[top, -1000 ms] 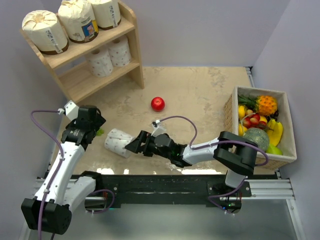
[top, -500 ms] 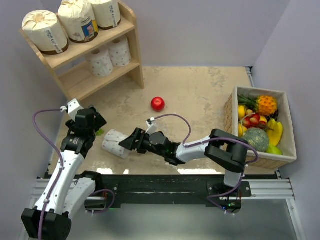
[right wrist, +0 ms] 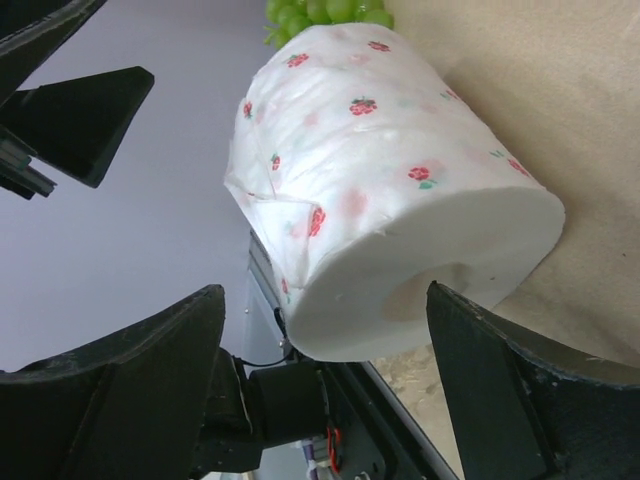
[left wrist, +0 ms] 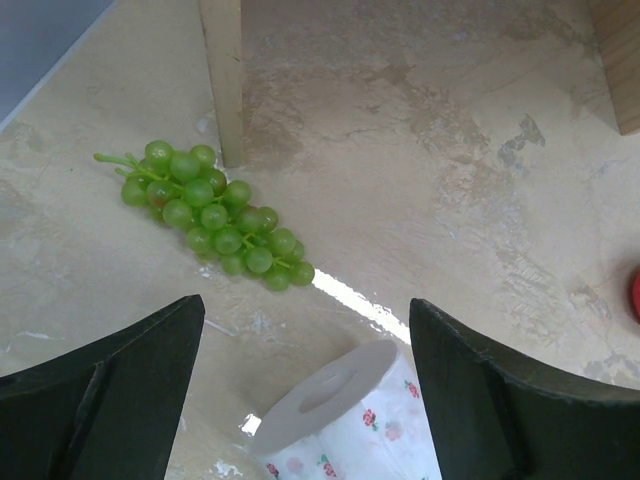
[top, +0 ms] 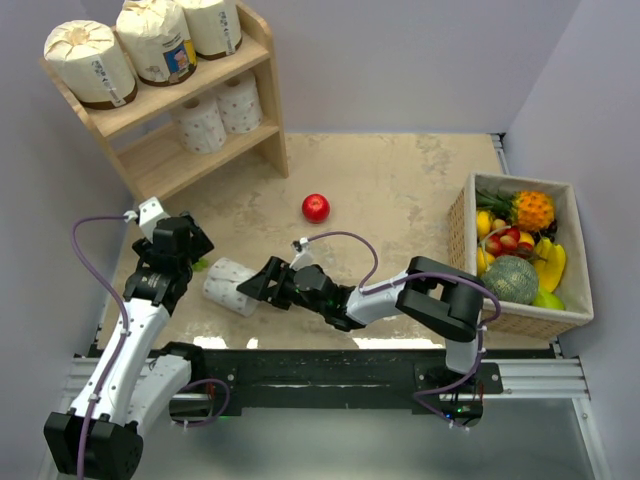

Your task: Place and organize the paper towels onto the shelf

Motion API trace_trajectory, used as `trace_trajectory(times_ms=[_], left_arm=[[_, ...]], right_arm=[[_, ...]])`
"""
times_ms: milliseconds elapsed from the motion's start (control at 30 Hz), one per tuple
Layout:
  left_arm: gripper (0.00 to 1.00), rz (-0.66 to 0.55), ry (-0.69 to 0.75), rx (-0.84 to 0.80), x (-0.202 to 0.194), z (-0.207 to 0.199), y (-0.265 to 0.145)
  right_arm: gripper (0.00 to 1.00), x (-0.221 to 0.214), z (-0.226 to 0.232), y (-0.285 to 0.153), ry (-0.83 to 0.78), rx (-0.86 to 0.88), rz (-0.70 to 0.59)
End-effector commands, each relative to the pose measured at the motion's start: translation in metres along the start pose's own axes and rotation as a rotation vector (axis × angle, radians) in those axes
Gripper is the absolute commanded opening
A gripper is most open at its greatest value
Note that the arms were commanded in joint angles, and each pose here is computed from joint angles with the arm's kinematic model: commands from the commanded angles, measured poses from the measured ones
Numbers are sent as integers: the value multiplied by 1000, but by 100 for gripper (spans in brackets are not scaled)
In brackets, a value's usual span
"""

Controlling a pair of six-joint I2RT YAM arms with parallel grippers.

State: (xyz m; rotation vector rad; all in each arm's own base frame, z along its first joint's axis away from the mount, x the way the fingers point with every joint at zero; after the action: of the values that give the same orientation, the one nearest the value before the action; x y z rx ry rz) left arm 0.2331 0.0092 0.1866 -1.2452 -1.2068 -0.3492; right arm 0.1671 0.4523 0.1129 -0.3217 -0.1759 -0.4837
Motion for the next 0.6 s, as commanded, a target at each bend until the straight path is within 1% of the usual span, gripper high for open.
trace_trajectory(times_ms=[0, 100, 200, 300, 367, 467, 500, 567], left_arm=[[89, -57, 18, 9, 11, 1, 0], [89, -56, 32, 10, 9, 2, 1], [89, -56, 53, 14, 10, 3, 0], [89, -72, 69, 19, 14, 5, -2], [89, -86, 65, 19, 16, 6, -3], [89, -87, 65, 5, 14, 5, -3], [89, -83, 73, 4, 13, 5, -3], [89, -82, 77, 6, 14, 5, -3]], right_arm=[[82, 11, 37, 3, -17, 144, -60], [80, 7, 40, 10, -28, 177, -41], [79, 4, 36, 14, -7, 182, -28], [79, 5, 34, 16, -19, 172, -36], [75, 8, 35, 17, -37, 175, -54], [66, 10, 33, 20, -47, 182, -52], [61, 12, 35, 20, -52, 206, -56], [56, 12, 34, 20, -64, 217, -52]])
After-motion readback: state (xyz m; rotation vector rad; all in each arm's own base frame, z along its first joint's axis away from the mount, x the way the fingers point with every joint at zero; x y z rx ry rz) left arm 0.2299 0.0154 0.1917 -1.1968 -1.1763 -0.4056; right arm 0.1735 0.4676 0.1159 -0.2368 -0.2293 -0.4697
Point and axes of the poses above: each gripper's point midway between its finger pads, its own y axis out along the fingers, its own z axis along the line the jaws close on, x = y × z, the point moved 4 cm from there along -y, back along the fingers, and after that the axes turned 4 degrees about y, right-handed, at the moved point
